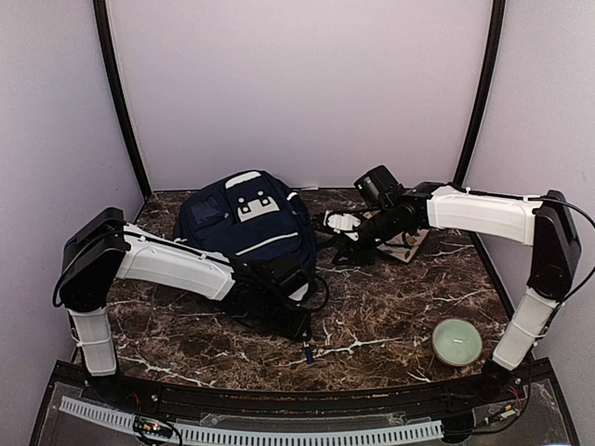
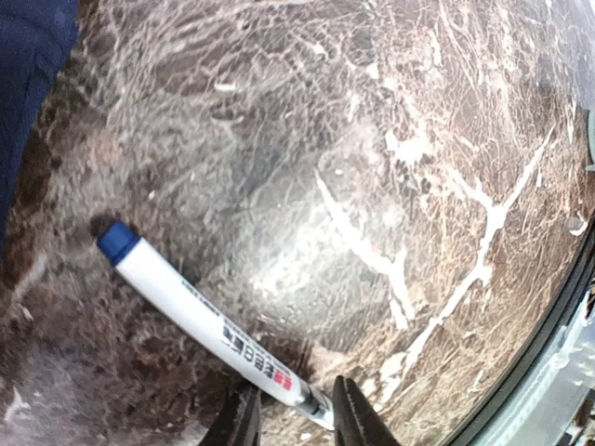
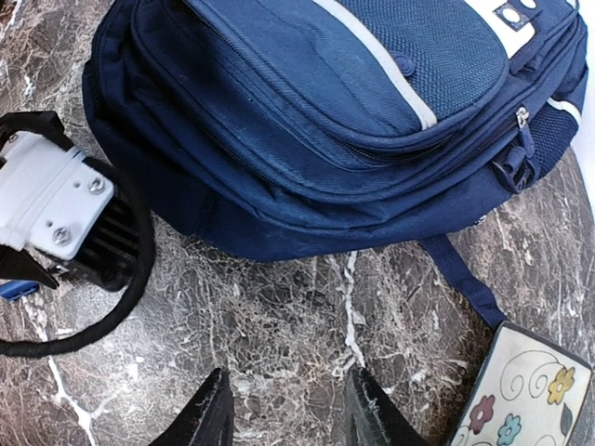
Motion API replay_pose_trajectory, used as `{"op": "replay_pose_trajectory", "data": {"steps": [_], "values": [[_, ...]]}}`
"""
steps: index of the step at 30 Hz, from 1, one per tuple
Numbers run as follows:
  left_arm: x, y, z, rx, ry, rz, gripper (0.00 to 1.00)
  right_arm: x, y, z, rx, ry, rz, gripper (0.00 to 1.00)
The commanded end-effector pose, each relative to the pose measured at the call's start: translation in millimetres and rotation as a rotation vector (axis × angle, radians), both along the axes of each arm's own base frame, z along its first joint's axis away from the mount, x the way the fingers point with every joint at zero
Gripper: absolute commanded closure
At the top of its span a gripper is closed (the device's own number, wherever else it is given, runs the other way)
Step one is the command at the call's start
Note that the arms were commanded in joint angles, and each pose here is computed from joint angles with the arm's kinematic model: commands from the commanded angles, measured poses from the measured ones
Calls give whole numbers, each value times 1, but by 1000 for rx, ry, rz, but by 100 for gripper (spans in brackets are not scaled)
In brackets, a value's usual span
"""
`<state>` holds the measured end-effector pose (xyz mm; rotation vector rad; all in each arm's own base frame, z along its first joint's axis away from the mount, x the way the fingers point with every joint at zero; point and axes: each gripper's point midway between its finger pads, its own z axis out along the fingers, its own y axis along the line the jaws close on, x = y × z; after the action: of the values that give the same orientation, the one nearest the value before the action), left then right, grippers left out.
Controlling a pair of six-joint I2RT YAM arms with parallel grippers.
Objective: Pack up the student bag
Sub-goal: Move the pen to the center of the board.
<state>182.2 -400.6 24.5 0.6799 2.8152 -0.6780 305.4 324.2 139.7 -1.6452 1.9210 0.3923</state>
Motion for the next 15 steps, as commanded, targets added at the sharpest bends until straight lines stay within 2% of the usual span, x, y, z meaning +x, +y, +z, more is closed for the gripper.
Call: {"op": "replay_pose_trajectory", "data": {"steps": [1, 5, 10, 11, 12, 13, 15], "values": [[-4, 1, 20, -6, -64, -160, 66, 8, -7, 14, -5, -48, -25, 58], [-6, 7, 75, -60, -176, -270, 62, 11, -8, 21, -14, -53, -34, 57], [19, 38, 137, -3, -378, -316, 62, 8, -1, 39, 20, -40, -12, 52], [28, 45, 143, 19, -410, -313, 62, 8, 1, 40, 30, -38, -7, 40], [39, 54, 147, 41, -434, -306, 62, 10, 2, 41, 39, -47, -11, 7], [49, 62, 149, 61, -451, -304, 62, 14, 2, 43, 52, -73, -30, 1], [73, 77, 152, 107, -487, -287, 60, 28, 0, 48, 72, -149, -82, 0]]}}
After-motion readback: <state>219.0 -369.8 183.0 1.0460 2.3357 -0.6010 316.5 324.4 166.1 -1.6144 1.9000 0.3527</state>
